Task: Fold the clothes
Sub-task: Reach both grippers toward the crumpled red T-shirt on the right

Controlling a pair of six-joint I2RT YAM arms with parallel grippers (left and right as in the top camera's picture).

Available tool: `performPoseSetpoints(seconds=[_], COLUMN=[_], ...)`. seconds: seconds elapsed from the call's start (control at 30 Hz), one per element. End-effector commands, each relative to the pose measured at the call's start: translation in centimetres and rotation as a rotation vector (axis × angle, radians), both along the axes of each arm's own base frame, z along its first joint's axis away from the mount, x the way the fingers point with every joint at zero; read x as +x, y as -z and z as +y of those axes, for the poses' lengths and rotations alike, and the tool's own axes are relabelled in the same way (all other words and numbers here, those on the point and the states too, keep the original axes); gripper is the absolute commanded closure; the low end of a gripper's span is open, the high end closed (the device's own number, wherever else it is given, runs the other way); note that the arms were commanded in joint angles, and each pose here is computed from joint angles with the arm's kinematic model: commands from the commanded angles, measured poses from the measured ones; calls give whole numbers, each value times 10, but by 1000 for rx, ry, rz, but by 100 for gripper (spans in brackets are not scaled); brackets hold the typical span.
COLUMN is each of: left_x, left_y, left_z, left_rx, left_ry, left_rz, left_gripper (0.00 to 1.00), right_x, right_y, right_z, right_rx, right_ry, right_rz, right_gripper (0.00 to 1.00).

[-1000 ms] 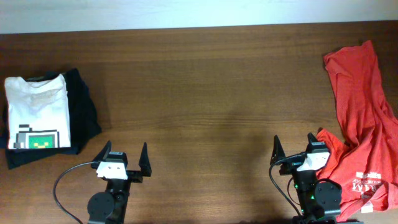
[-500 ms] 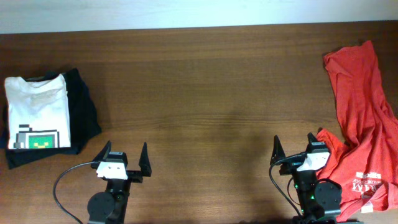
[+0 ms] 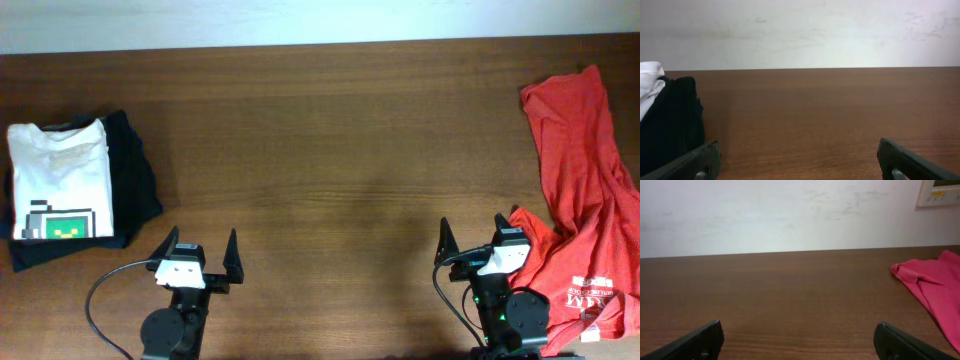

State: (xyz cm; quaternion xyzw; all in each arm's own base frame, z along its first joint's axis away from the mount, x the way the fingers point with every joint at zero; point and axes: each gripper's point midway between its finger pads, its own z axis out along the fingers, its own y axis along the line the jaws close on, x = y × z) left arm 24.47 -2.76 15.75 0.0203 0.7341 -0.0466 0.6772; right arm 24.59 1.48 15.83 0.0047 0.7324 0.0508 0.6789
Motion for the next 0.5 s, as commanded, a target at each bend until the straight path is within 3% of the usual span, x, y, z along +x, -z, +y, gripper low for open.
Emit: performPoseSetpoints(seconds=[0.0, 0.47], left_x=[0, 0], left_y=[1, 10], left_z=[-1, -13], left_rx=[18, 17], left_ry=[8, 79], left_rz=[-2, 54], left_gripper=[1, 1], right_x=[0, -2], right_y=[3, -7], right_z=[0, 13], right_rx=[8, 14], right_ry=[-3, -79], right_rz=[6, -23], right_gripper=[1, 1])
